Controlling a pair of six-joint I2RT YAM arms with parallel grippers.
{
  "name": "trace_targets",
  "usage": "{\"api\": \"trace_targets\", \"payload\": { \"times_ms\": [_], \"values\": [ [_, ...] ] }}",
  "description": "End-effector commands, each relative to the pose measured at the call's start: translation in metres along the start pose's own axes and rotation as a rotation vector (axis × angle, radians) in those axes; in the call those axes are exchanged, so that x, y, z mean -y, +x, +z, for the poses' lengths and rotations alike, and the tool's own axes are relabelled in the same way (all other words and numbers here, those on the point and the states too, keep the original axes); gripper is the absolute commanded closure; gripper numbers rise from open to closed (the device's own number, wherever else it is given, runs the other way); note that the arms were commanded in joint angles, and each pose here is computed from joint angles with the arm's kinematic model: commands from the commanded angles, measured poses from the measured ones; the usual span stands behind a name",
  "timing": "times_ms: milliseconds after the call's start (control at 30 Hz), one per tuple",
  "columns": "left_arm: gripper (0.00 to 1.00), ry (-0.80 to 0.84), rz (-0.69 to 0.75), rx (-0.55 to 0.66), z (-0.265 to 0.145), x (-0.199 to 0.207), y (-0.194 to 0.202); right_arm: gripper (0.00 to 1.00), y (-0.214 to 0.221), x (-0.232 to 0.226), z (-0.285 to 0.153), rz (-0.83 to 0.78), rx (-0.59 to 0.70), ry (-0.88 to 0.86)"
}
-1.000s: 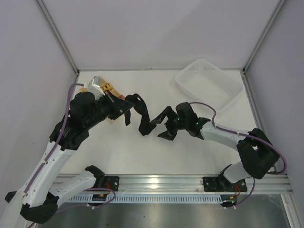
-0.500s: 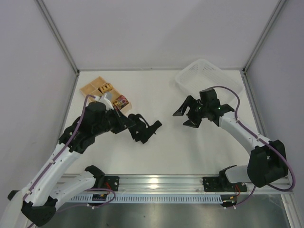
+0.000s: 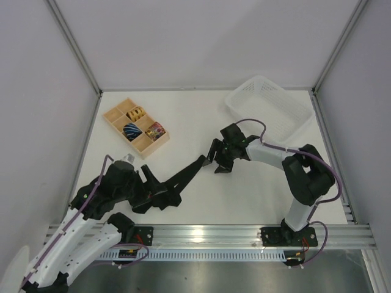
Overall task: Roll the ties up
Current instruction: Flatten the tie
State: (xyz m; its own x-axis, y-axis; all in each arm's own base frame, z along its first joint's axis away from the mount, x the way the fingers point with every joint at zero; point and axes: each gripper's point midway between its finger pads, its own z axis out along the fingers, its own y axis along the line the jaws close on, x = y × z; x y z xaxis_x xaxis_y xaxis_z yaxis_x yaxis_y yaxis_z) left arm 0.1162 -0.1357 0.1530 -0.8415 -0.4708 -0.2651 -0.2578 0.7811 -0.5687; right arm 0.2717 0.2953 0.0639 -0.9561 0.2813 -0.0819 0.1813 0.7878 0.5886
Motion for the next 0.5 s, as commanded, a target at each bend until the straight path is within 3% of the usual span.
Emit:
{"api": "trace_targets", "payload": {
  "times_ms": [0, 200, 367, 467],
  "values": [
    [0.14, 0.079, 0.06, 0.091, -0.028, 0.008, -0.01, 0.31, -0.029, -0.027, 0.009, 0.018, 0.098, -0.063],
    [0.17, 0.147, 0.094, 0.145, -0.048, 0.023, -0.019, 0.33, -0.047, -0.034, 0.027, 0.0, 0.137, -0.056],
    [0.23, 0.242, 0.156, 0.143, -0.049, 0.061, -0.031, 0.58, -0.055, -0.045, 0.051, 0.047, 0.125, -0.096],
    [0.23, 0.261, 0.253, 0.127, -0.043, 0.086, -0.042, 0.62, -0.08, -0.06, 0.057, -0.007, 0.203, -0.103]
  ]
}}
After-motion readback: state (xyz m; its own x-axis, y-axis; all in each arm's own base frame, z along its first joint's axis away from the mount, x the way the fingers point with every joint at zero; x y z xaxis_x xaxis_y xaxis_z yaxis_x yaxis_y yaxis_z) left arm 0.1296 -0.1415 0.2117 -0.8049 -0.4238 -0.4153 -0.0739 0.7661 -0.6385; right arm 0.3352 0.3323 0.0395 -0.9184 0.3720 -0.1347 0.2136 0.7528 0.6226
